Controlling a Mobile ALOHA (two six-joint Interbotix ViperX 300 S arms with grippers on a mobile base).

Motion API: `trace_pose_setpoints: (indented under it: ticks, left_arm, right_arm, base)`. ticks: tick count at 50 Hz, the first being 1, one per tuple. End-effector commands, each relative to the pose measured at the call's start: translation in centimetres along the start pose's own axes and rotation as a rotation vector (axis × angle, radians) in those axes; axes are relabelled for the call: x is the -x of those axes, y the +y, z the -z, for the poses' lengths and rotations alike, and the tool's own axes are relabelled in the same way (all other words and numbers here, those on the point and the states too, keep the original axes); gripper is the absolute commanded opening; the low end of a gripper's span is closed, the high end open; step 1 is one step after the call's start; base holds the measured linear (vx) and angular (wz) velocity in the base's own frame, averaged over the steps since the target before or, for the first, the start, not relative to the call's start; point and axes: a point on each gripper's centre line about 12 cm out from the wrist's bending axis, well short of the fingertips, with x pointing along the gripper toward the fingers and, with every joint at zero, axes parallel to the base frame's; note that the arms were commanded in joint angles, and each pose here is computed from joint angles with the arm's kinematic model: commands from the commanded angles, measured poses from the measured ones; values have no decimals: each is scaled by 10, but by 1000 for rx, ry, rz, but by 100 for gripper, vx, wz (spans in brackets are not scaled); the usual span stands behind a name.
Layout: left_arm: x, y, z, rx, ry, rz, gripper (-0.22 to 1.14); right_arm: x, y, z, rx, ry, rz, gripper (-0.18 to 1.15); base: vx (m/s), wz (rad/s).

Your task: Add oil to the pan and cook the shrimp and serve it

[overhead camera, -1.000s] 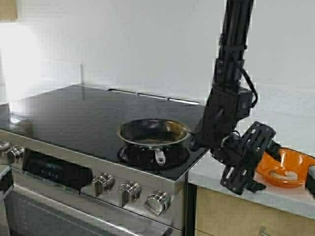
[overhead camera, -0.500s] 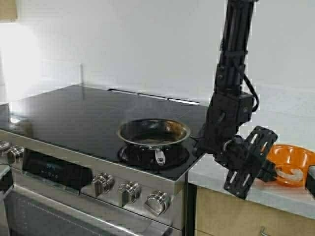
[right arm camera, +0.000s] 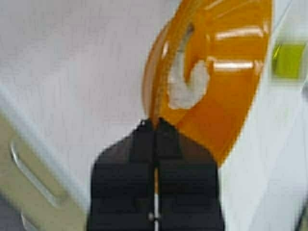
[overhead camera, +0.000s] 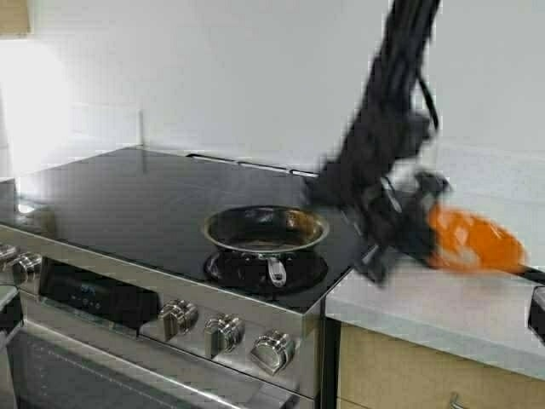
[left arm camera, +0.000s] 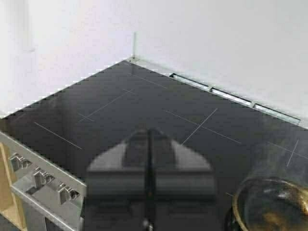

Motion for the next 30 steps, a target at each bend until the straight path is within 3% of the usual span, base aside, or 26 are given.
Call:
trace_pose_setpoints:
  ticks: [1,11,21,30]
  left_arm:
    - [-2,0,-5,-1,-9,-1,3]
    - [-2,0,-5,-1,-11,0,3]
    - [-2,0,-4,-1,-8,-1,3]
    - [-2,0,-4,-1,-8,-1,3]
  right_arm:
    - [42,-38,-53,-137,-155,-26,5]
    - [90,-69,-124,-292,-373,-240,5]
    - [108,-85,-183,-412,-526,-425,5]
    - [85,-82,-213,-582,-568,-764,5]
  base:
    - [0,0]
    - [0,0]
    - [0,0]
    - [0,0]
